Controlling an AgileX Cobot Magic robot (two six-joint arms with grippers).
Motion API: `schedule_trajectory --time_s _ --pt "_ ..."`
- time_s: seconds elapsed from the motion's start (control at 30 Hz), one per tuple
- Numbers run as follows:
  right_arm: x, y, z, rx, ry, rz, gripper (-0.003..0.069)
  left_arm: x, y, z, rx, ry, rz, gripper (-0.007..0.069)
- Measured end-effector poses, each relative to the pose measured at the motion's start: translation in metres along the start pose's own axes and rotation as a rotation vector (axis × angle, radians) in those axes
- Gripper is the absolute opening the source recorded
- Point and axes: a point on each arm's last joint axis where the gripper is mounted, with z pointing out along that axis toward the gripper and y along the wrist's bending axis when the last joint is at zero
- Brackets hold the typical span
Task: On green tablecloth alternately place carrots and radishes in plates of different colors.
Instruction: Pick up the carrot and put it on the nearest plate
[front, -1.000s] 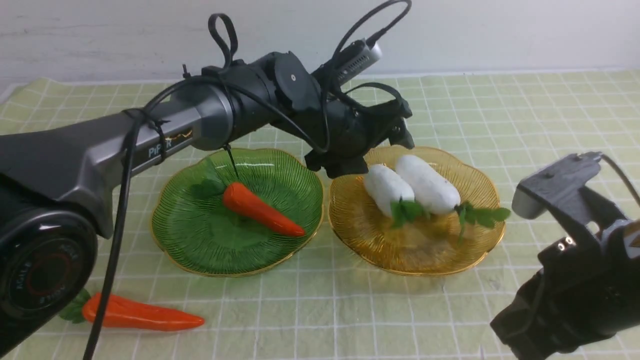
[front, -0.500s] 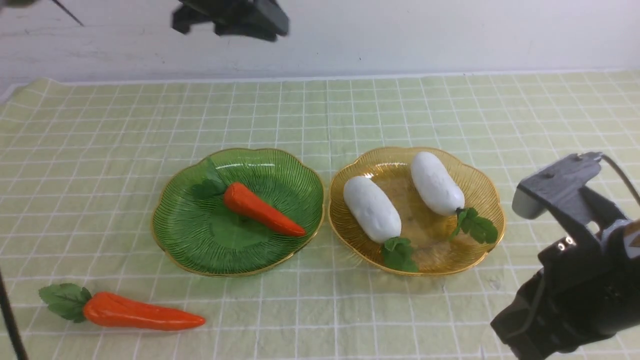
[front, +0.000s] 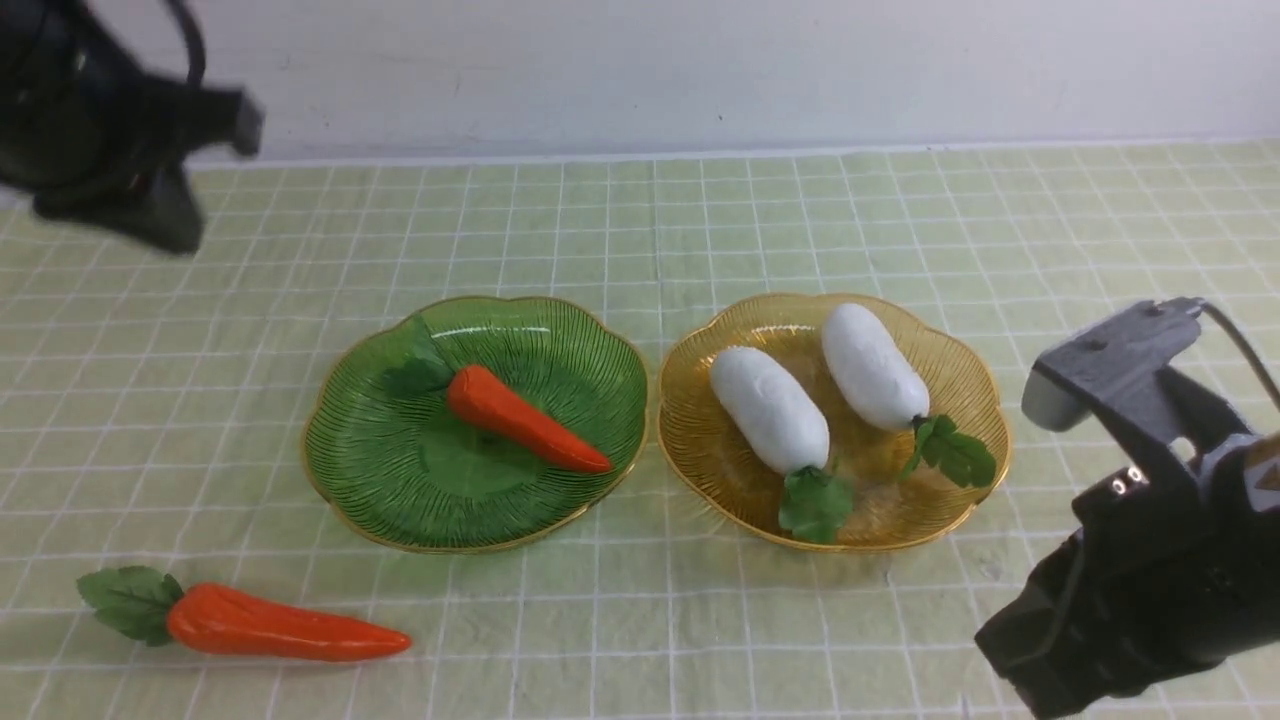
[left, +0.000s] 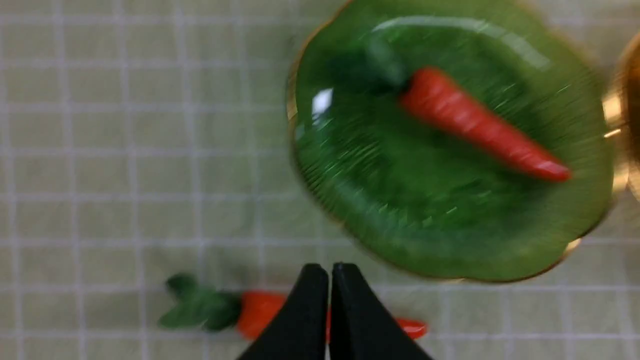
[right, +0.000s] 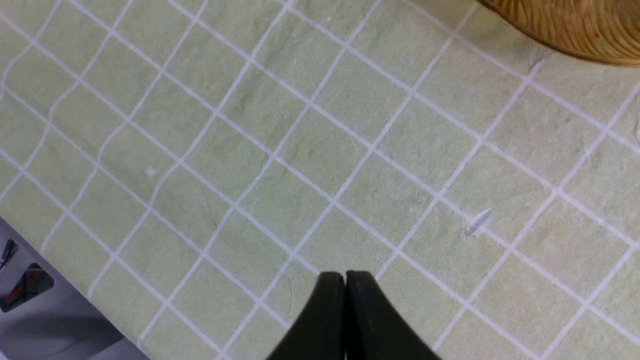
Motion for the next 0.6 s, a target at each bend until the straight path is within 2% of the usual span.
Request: schedule_trajectory --time_s 0.1,0.13,0.23,0.3,0.43,0.57,0.6 --pt "-0.001 0.0 0.0 0.004 -0.014 0.0 -0.0015 0.039 0.013 0.017 -0.114 0.101 -0.053 -0.0008" --pt "-0.002 -0.001 0.0 0.006 -0.02 0.0 -0.0015 0.063 0.017 0.032 -0.151 0.176 -0.118 -0.0008" --pt "-0.003 -0.001 0.0 0.009 -0.031 0.0 -0.0015 0.098 0.02 0.057 -0.199 0.274 -0.258 -0.0008" --pt "-0.003 -0.001 0.0 0.007 -0.036 0.002 -0.0015 0.114 0.021 0.077 -0.213 0.275 -0.352 -0.0006" --pt "-0.004 0.0 0.0 -0.004 -0.045 0.011 -0.0015 0.121 0.021 0.097 -0.206 0.237 -0.442 0.0034" --pt "-0.005 0.001 0.0 -0.016 -0.051 0.022 -0.0015 0.114 0.019 0.107 -0.186 0.185 -0.478 0.0118" --pt "-0.005 0.002 0.0 -0.017 -0.052 0.026 -0.0015 0.11 0.019 0.113 -0.175 0.153 -0.495 0.0169"
